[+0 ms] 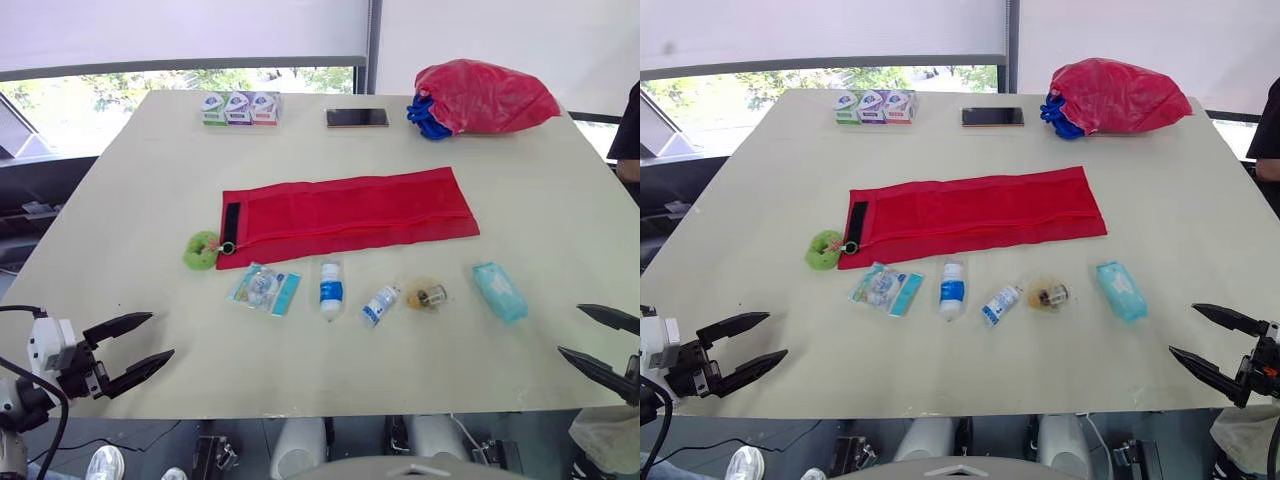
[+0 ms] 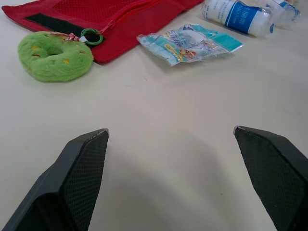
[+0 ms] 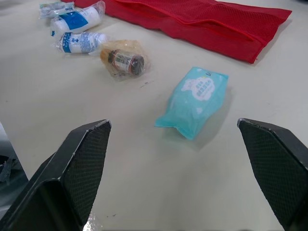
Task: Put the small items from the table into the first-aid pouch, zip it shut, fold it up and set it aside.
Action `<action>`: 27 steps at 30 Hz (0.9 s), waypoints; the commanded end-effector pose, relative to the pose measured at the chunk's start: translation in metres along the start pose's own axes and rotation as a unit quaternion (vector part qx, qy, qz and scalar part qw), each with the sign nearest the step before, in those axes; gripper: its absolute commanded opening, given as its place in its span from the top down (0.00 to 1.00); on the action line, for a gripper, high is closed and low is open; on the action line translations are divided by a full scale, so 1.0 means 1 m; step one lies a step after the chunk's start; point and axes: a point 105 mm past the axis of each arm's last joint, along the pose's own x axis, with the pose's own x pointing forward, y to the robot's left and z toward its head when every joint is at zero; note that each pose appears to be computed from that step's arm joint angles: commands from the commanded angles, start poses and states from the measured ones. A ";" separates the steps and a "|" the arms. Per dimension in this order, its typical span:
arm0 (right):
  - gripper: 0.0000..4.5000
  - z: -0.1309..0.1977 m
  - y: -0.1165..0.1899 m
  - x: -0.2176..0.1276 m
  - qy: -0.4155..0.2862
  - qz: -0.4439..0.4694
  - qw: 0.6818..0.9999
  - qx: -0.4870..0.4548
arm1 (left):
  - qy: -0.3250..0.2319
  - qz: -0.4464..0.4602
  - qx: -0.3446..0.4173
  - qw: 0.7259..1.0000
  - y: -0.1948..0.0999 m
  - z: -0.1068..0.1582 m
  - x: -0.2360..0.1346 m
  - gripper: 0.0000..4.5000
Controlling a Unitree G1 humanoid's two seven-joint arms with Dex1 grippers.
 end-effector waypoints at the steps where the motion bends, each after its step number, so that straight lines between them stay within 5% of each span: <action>1: 0.00 0.009 -0.002 -0.004 -0.018 -0.011 1.000 -0.018 | 0.011 -0.018 0.013 1.000 0.002 -0.001 -0.007 0.01; 11: 0.00 0.020 -0.002 0.004 -0.030 -0.010 0.999 -0.026 | 0.009 0.008 0.012 1.000 0.018 -0.006 -0.011 0.01; 27: 0.00 0.065 0.028 0.047 -0.078 0.060 0.994 -0.051 | -0.015 -0.053 -0.015 0.998 0.017 0.034 0.041 0.01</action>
